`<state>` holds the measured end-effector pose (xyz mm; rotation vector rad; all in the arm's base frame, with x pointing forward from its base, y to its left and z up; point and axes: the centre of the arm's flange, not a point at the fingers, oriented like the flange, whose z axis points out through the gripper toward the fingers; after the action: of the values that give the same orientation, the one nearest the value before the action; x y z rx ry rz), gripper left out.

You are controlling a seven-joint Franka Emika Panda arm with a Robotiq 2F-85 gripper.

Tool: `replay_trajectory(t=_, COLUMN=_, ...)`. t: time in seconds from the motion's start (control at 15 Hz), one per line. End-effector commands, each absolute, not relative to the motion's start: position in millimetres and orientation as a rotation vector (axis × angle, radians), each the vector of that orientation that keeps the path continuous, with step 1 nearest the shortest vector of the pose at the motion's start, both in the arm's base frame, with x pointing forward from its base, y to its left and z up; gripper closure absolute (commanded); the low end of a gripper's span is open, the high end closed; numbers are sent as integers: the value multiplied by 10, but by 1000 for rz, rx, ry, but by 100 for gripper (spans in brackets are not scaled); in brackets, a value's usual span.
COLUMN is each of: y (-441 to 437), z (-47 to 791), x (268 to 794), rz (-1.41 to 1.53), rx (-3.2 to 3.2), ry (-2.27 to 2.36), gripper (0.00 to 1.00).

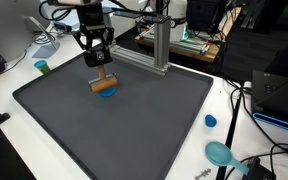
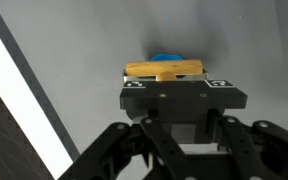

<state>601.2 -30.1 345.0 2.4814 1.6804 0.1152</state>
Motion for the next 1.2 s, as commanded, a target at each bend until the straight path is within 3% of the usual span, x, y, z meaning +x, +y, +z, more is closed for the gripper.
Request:
replay_trajectory(t=0.0, y=-263, z=3427, x=6056, rz=130, rx=2449, ry=1662, gripper=78)
replay_trajectory(t=0.53, y=-256, z=3127, x=6058, rz=-21, rx=2404, ry=1694, gripper=78)
replay_trajectory(t=1.13, y=-96, z=3161, x=6106, rz=20, rx=2414, ry=1820, gripper=78)
